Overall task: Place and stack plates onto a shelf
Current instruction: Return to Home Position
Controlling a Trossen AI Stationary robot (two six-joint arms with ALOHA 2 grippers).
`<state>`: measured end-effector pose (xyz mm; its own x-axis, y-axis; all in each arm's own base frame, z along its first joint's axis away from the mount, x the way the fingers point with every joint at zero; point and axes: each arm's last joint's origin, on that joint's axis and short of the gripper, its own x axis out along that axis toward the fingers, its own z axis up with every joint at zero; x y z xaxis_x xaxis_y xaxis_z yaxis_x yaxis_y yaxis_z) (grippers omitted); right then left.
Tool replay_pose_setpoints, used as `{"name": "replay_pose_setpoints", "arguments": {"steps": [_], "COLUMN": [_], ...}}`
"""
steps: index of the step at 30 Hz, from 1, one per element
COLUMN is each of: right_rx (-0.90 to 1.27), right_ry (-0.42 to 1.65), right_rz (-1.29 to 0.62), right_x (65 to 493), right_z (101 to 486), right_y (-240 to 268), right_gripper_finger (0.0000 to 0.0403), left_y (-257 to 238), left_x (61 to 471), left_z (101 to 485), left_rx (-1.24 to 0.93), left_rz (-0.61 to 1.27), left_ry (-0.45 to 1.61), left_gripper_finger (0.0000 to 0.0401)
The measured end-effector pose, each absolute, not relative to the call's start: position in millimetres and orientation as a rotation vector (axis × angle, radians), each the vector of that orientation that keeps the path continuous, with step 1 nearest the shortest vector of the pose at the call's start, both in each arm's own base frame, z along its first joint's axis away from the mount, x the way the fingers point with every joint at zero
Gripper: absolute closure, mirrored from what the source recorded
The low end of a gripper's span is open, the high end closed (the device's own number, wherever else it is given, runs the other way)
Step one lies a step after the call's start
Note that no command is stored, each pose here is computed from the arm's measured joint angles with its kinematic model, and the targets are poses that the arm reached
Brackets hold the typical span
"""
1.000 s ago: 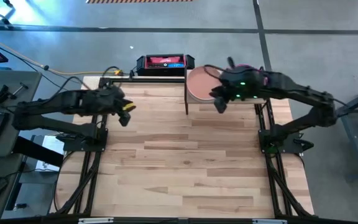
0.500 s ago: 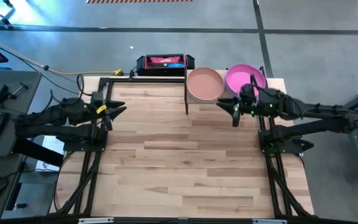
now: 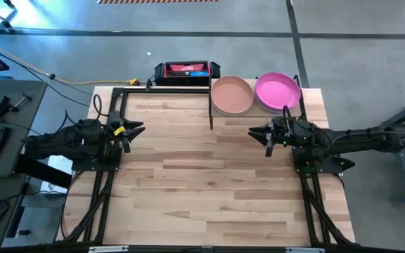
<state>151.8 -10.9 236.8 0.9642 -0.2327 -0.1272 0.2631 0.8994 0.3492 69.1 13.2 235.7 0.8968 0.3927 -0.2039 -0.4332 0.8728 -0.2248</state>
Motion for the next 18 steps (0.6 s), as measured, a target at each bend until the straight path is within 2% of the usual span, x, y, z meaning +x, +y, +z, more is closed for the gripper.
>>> {"name": "replay_pose_setpoints", "arguments": {"steps": [18], "right_rx": [0.414], "right_ry": [0.111], "right_rz": [-0.243], "right_x": [130], "right_z": [178], "right_y": [-9], "right_gripper_finger": [0.0322], "left_y": [13], "left_x": [87], "left_z": [189], "left_rx": [-0.251], "left_rz": [0.416], "left_ry": [0.19], "left_gripper_finger": [0.0286]}}
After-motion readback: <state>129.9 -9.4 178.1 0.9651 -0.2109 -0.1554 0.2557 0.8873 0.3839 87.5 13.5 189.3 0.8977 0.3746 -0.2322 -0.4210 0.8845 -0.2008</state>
